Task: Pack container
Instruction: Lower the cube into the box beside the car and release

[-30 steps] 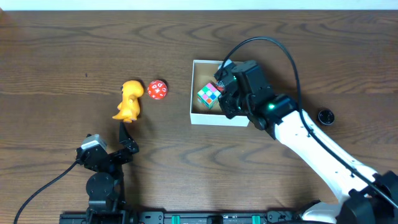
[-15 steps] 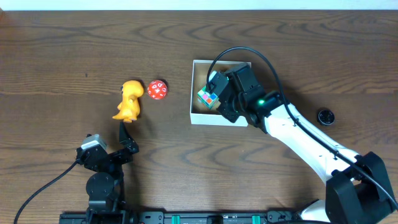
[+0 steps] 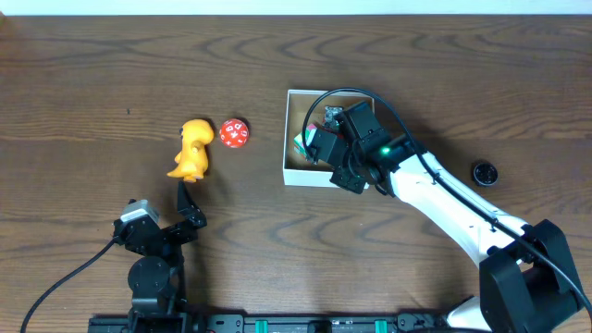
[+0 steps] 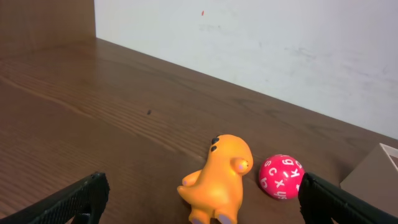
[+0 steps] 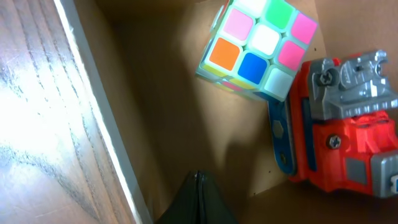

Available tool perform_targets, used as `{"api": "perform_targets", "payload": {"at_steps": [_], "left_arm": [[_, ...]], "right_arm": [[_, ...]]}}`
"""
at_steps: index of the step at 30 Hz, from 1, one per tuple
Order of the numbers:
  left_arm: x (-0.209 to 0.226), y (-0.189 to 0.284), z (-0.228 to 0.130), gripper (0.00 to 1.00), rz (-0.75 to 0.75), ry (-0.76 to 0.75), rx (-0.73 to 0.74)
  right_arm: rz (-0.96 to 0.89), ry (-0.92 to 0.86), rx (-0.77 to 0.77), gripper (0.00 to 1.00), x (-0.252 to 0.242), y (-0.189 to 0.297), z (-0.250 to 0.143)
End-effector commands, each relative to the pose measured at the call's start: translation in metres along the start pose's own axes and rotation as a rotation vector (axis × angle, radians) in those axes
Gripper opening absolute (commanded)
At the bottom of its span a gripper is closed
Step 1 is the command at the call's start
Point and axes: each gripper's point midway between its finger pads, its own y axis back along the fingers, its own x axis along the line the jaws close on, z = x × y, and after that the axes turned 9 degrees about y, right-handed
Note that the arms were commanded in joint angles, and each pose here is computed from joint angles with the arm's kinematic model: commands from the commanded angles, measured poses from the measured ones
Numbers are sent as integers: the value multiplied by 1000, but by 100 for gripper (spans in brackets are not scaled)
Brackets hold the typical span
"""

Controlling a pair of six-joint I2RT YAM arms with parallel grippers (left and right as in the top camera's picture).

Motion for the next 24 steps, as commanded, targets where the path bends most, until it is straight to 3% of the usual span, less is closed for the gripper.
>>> {"api": "perform_targets", "payload": {"at_steps": [1,24], "left_arm": [[7,-2,-13,98,19,-2,28],[7,-2,-13,98,19,-2,28]], "right_arm": [[38,18,-43,1,2,0,6],[80,-41,-140,1,-8,-40,16]]}}
